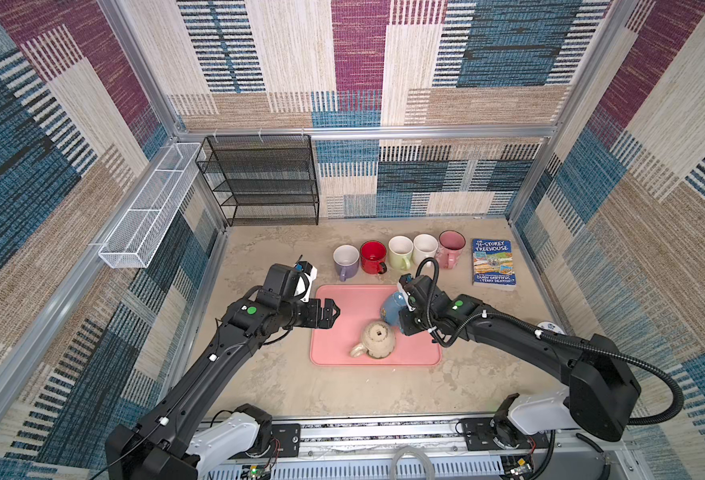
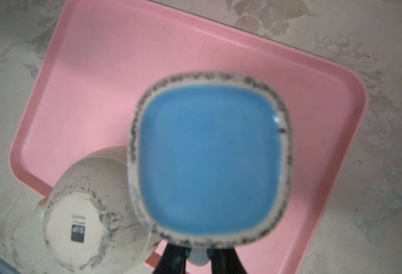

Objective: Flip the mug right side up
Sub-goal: 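Lift the blue mug off the tray with the right gripper, then tilt the blue mug toward the left gripper while the left gripper reaches in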

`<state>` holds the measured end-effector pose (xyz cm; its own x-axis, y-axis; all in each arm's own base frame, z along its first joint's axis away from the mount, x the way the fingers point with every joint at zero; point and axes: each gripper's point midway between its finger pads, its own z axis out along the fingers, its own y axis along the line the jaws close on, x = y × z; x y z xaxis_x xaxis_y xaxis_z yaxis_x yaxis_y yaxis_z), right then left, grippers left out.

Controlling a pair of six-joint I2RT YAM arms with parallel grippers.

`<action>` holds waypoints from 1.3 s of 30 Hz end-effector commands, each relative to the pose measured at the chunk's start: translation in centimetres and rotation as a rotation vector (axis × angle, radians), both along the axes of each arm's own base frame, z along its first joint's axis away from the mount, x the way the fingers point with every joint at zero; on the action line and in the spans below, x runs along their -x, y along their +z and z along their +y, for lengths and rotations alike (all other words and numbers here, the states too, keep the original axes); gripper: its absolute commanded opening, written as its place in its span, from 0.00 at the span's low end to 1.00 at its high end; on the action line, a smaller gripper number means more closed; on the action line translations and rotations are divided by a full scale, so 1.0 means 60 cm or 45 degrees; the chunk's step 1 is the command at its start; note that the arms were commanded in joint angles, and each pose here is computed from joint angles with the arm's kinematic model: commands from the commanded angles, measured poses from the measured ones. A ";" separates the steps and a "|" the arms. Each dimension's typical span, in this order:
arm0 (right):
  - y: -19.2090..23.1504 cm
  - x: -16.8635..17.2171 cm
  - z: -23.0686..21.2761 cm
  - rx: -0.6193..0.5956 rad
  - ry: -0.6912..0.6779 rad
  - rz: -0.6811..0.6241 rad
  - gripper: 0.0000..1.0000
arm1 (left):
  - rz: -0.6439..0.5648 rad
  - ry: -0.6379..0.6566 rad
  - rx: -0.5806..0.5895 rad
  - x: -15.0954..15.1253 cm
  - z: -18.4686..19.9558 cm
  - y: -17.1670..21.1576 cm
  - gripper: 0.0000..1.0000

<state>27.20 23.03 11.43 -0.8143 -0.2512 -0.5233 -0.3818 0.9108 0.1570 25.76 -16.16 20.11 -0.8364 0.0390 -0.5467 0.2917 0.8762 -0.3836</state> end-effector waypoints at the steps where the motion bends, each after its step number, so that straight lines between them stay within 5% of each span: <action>1: 0.039 -0.027 0.019 -0.092 0.016 -0.105 0.00 | -0.028 -0.010 0.084 -0.010 -0.014 0.016 0.99; 11: 0.109 -0.039 0.025 -0.303 0.047 -0.200 0.00 | -0.026 0.000 0.160 -0.019 -0.026 0.021 0.93; 25: 0.212 0.000 0.048 -0.707 0.166 -0.342 0.00 | -0.142 -0.156 0.732 -0.001 -0.103 0.081 0.84; 39: 0.316 0.022 0.069 -1.031 0.293 -0.520 0.00 | -0.300 -0.283 0.883 0.028 -0.119 0.115 0.75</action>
<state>25.88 26.24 25.77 -0.5993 0.0940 -0.7950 -0.6156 0.5806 0.5328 24.25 -22.69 25.06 -0.7379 -0.2055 -0.6429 0.5218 0.4304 -0.7365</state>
